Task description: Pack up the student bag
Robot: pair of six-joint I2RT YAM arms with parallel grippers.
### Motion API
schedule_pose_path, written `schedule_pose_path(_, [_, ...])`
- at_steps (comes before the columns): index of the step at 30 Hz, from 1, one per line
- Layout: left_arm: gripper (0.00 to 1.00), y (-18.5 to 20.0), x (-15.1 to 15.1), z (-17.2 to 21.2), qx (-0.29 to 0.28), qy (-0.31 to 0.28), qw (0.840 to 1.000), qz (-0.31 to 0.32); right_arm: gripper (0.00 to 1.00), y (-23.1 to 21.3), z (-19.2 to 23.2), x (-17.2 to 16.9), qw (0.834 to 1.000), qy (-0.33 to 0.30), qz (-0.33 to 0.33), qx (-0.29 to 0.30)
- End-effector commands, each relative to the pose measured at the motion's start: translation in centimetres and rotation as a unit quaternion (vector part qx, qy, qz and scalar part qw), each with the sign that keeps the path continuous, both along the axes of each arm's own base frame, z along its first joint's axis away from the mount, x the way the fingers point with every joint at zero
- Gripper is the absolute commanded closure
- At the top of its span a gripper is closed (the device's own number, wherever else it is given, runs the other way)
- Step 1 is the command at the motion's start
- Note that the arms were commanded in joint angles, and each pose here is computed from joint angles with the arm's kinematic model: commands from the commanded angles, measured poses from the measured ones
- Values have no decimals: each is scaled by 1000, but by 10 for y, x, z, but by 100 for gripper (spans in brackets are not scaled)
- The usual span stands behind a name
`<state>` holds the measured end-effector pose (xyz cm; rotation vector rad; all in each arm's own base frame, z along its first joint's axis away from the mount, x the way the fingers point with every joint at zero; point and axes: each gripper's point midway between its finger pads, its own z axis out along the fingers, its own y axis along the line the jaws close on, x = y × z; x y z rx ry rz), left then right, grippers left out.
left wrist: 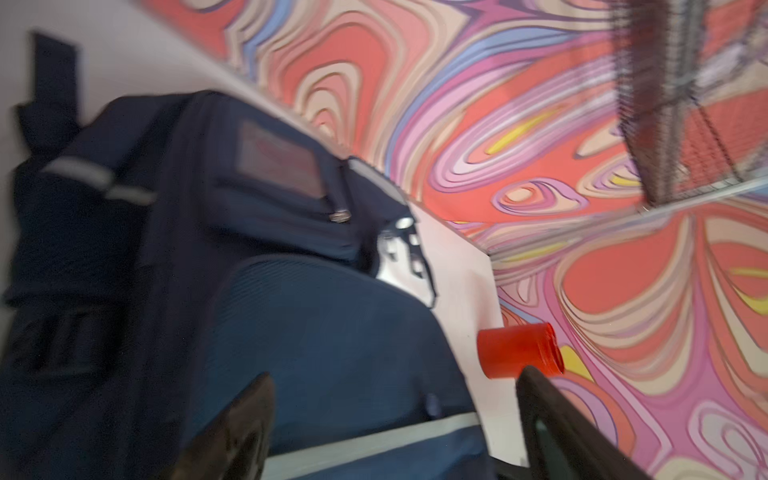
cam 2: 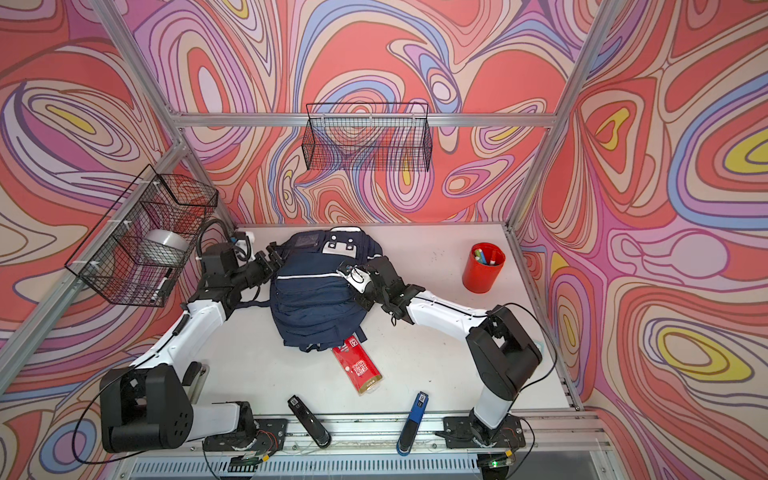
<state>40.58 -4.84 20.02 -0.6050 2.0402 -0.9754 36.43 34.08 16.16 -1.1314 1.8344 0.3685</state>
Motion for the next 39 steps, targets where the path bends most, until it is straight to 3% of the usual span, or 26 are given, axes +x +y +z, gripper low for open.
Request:
schedule_pose_path(1, [41, 14, 1, -33, -77, 54, 993, 70, 100, -10, -8, 10, 1000, -6, -14, -26])
schedule_pose_path(2, [48, 15, 2, -43, -71, 71, 992, 70, 100, -10, -9, 10, 999, -6, -12, -29])
schedule_pose_path(6, [51, 19, 7, -66, -62, 89, 991, 79, 100, -12, -11, 11, 999, -9, -10, -37])
schedule_pose_path(8, [62, 15, 10, -70, -74, 87, 991, 68, 100, -13, -11, 12, 999, -11, -11, -41])
schedule_pose_path(11, [99, 12, 13, -65, -87, 76, 991, 63, 100, -13, -7, 13, 999, -3, -13, -50])
schedule_pose_path(19, [100, 20, -13, -53, -39, 89, 989, 112, 100, -13, 9, -15, 982, 145, -119, -30])
schedule_pose_path(25, [100, 12, -19, -31, -1, 65, 988, 138, 100, 9, 12, -33, 959, 247, -140, -16])
schedule_pose_path(29, [100, 13, -18, -34, 16, 68, 987, 147, 100, 15, 25, -39, 956, 255, -145, 5])
schedule_pose_path(32, [100, 15, -15, -34, 26, 66, 986, 151, 100, 0, 20, -30, 956, 237, -174, -16])
schedule_pose_path(39, [100, 22, -12, -17, 51, 45, 981, 181, 100, 21, 41, -58, 938, 303, -171, 14])
